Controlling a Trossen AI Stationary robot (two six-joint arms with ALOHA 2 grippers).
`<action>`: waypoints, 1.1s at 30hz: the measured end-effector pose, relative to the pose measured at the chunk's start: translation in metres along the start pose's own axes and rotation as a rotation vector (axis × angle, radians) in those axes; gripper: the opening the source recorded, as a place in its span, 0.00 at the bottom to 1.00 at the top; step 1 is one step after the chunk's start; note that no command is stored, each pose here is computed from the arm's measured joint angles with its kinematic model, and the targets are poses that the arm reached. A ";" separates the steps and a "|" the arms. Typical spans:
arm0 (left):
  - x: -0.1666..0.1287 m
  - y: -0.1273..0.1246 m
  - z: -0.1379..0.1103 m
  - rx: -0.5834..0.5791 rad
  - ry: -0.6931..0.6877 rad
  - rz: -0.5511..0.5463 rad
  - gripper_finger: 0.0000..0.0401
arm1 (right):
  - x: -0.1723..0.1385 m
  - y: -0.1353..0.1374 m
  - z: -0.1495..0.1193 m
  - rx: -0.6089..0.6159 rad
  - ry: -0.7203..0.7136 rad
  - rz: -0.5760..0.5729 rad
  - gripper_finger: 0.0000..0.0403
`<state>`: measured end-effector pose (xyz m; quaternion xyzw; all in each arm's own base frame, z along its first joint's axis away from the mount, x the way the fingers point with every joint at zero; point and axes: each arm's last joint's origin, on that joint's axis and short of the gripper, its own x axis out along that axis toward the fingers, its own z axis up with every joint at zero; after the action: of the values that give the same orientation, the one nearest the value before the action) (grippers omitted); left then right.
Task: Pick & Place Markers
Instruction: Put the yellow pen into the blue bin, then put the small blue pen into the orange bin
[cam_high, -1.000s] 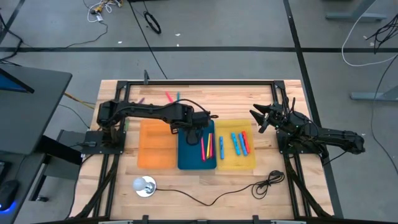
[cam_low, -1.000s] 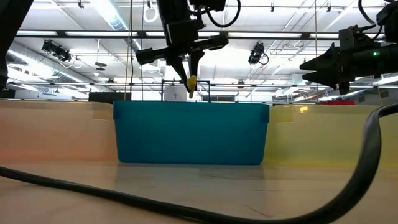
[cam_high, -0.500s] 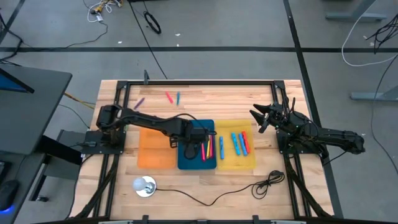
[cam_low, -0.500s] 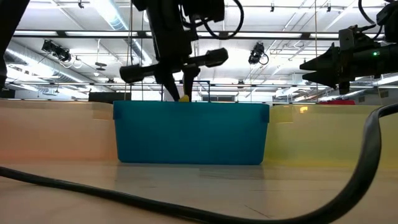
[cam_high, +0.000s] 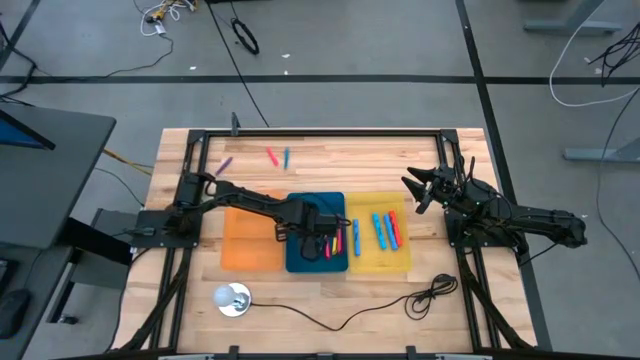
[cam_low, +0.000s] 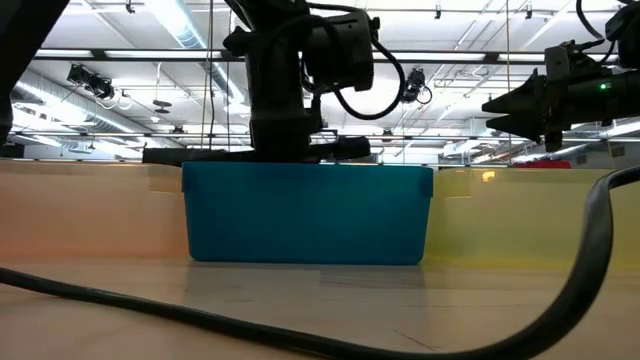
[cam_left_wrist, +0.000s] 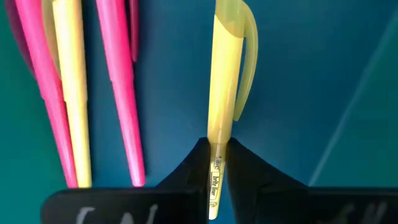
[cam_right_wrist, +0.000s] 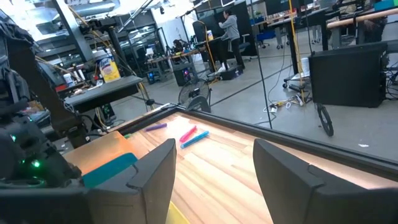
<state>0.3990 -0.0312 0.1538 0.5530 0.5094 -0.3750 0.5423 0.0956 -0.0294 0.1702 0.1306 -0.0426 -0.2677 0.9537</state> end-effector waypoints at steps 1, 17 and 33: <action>0.000 0.000 0.001 0.001 -0.004 0.000 0.09 | 0.000 0.000 0.000 0.000 0.000 0.000 0.53; 0.000 0.001 0.002 -0.088 -0.106 -0.009 0.26 | 0.000 0.000 0.000 0.000 0.000 0.000 0.53; -0.039 0.016 -0.032 -0.588 -0.050 0.132 0.59 | 0.000 0.000 0.000 0.000 0.000 0.000 0.53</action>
<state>0.4020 -0.0045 0.1995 0.3948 0.5454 -0.1888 0.7148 0.0956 -0.0294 0.1702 0.1307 -0.0426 -0.2676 0.9537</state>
